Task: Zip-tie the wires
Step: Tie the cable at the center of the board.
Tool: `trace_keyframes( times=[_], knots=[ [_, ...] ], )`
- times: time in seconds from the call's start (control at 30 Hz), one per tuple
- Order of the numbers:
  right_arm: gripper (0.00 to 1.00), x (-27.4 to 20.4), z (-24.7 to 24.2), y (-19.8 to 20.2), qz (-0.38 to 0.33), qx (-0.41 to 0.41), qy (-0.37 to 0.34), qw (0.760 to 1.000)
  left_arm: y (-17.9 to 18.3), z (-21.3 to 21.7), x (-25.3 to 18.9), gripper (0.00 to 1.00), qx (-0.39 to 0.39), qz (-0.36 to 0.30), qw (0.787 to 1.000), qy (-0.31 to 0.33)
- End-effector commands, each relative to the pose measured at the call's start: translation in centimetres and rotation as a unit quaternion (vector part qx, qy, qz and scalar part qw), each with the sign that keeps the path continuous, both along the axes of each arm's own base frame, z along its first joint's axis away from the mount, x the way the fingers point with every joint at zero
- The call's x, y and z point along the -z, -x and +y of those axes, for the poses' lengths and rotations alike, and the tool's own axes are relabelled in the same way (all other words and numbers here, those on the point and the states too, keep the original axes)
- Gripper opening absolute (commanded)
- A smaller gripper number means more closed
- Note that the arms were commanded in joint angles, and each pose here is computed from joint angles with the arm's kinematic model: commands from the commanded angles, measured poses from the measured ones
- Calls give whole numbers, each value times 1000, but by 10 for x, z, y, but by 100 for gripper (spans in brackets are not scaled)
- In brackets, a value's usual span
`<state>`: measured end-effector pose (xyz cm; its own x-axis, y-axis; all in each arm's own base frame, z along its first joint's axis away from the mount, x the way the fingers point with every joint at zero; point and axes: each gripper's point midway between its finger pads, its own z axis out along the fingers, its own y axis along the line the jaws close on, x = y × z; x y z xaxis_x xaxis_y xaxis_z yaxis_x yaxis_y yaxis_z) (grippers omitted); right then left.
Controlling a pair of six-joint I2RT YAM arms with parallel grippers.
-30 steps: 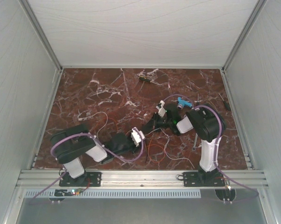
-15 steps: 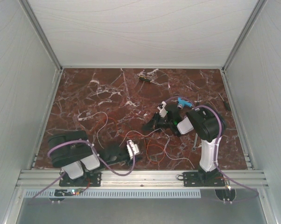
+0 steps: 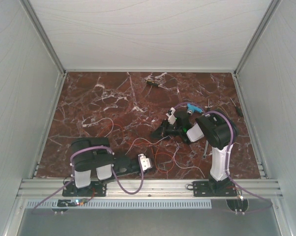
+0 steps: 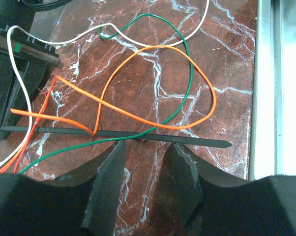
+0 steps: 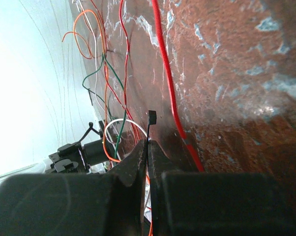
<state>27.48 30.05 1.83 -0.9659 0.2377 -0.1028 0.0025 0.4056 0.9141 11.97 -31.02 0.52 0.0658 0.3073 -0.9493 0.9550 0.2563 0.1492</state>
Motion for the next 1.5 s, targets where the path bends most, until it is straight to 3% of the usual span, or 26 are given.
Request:
trace_keyframes(
  times=[0.0,0.13,0.4,0.77,1.1,1.2,1.47],
  knots=[
    [0,-2,3,0,-11,-4,-8,1000,-6,-10,-11,39,6,-35,999,20],
    [0,-1,2,1,-9,-5,-8,1000,-9,-13,-9,30,1,-38,999,20],
    [0,-1,2,2,-10,-6,-9,1000,-13,-19,-27,29,-6,-53,996,65],
    [0,-2,1,4,-11,-9,-9,1000,-17,-26,-28,25,-11,-53,996,74],
    [0,-1,2,5,-10,-10,-9,1000,-21,-28,-29,10,-17,-57,995,76],
    [0,-3,3,5,-14,-13,-12,1000,-22,-27,-30,0,-22,-58,995,77],
    [0,-20,7,3,-55,-32,-24,998,-17,-20,-41,0,-23,-45,995,92]
  ],
)
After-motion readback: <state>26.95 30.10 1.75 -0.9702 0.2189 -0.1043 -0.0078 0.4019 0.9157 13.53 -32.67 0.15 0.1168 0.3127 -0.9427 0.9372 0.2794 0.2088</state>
